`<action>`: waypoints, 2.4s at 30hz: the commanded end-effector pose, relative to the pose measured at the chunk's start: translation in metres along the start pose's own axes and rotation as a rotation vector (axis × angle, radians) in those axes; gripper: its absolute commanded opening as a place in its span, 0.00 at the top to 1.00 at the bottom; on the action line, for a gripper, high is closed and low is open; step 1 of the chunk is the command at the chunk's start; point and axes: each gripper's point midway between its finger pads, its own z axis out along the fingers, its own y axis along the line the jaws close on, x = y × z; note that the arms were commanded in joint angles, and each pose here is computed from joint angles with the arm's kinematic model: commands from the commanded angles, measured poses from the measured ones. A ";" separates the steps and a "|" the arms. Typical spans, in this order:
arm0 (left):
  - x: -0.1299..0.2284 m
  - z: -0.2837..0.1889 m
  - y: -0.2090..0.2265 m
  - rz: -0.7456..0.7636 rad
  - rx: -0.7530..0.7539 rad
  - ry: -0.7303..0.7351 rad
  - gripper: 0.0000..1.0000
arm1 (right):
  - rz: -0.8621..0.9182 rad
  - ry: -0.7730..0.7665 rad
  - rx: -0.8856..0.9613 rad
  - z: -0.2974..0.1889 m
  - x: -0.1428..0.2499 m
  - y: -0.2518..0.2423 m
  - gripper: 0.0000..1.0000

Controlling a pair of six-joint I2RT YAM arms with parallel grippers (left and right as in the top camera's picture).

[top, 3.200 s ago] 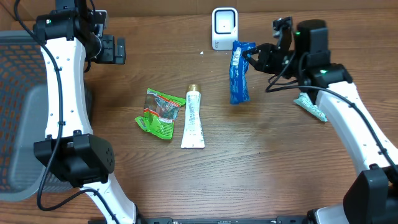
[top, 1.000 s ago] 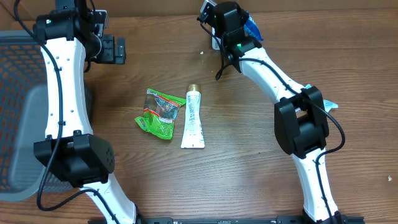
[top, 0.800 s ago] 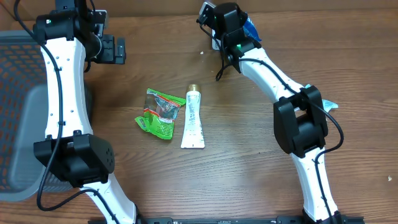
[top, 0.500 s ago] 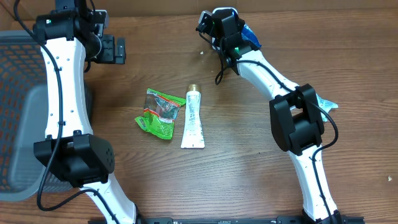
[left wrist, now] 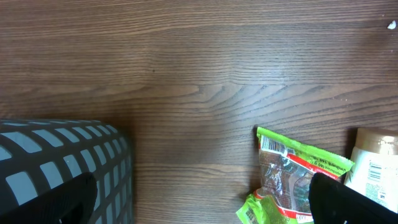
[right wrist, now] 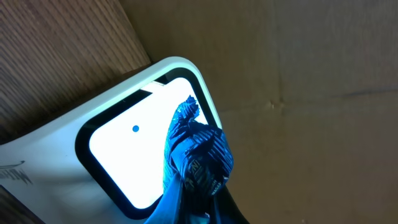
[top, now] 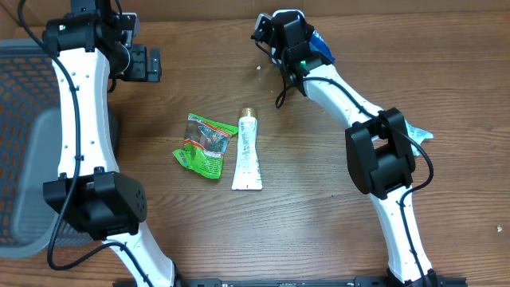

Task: Scan the item barcode
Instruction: 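Lift the blue packet and hold it under the white scanner, then carry the blue packet right and drop it beside the wipes pack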

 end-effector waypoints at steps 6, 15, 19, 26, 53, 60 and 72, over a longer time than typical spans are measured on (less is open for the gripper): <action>-0.006 -0.020 0.001 0.022 -0.011 -0.050 0.00 | 0.067 0.000 0.154 -0.032 -0.013 -0.060 0.96; -0.006 -0.020 0.001 0.022 -0.011 -0.050 0.00 | 0.093 -0.019 0.225 -0.045 -0.028 -0.073 0.96; -0.006 -0.020 0.001 0.022 -0.011 -0.050 0.00 | 0.099 -0.032 0.240 -0.050 -0.036 -0.074 0.96; -0.006 -0.020 0.001 0.022 -0.011 -0.050 0.00 | 0.102 -0.037 0.247 -0.054 -0.039 -0.076 0.96; -0.006 -0.020 0.001 0.022 -0.011 -0.050 0.00 | 0.151 -0.052 -0.182 -0.156 -0.038 -0.054 0.96; -0.006 -0.020 0.001 0.022 -0.011 -0.050 0.00 | 0.655 0.066 -0.661 -0.237 -0.020 -0.006 0.96; -0.006 -0.020 0.001 0.022 -0.011 -0.050 0.00 | 1.110 0.589 -0.559 -0.202 0.152 -0.029 0.96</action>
